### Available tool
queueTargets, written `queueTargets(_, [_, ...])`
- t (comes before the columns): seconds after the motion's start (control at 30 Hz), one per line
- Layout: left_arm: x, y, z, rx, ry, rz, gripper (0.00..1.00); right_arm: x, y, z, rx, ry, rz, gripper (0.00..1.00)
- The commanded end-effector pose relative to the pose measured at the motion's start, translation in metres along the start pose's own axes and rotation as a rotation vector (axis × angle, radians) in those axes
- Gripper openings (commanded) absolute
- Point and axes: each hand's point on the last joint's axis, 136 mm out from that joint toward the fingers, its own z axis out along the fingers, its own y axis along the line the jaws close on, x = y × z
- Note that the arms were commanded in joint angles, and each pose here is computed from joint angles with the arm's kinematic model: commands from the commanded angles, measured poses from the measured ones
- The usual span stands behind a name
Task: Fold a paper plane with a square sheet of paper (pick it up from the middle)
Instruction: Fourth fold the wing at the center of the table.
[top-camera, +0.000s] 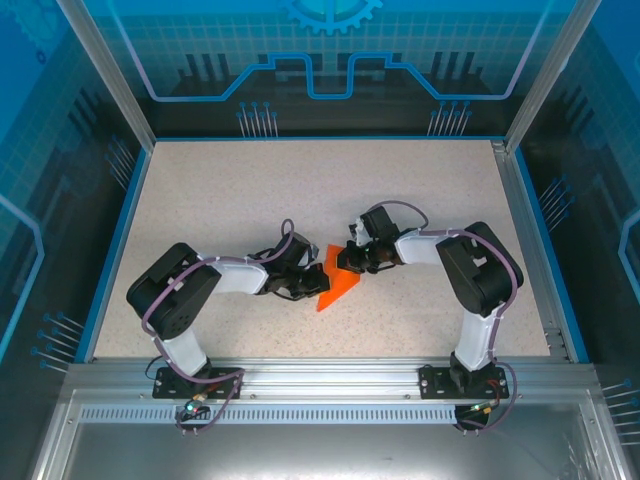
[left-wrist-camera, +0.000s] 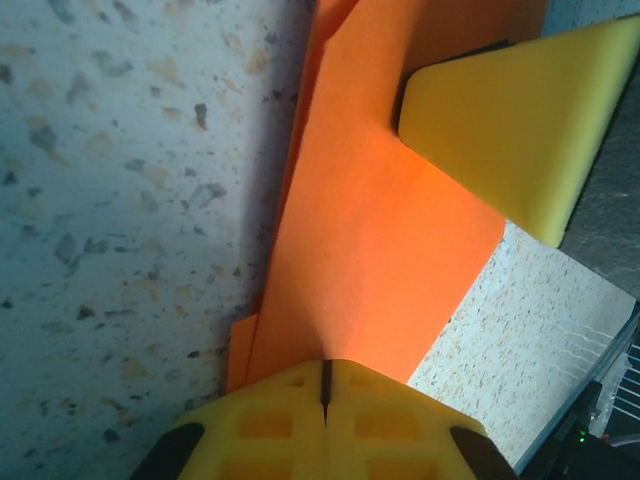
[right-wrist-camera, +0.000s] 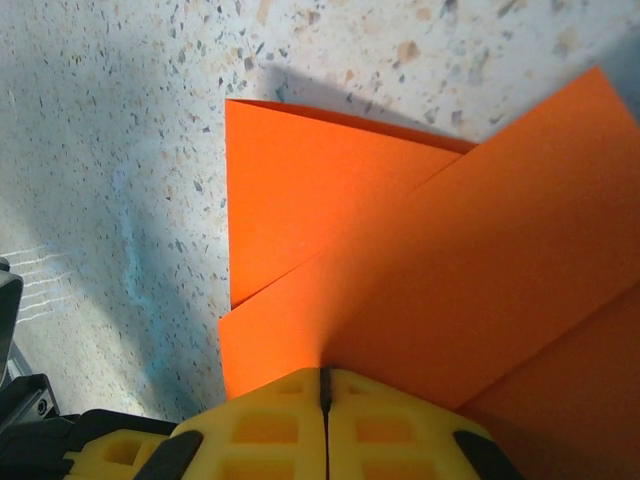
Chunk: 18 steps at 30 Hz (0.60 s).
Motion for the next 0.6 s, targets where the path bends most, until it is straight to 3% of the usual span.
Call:
queueTargets(0.0, [0.046,0.081,-0.001,-0.285,0.120,-0.077,0.04,0.021,-0.043,0.008,0.118,0.060,0.059,0.06])
queueTargets(0.37, [0.046,0.077,-0.001,-0.273,0.127,-0.072,0.05,-0.004,0.008,-0.015,-0.030,-0.017,0.026,0.07])
queueTargets(0.57, [0.045,0.077,-0.001,-0.272,0.124,-0.073,0.05,-0.010,0.007,-0.008,-0.030,-0.014,0.033,0.07])
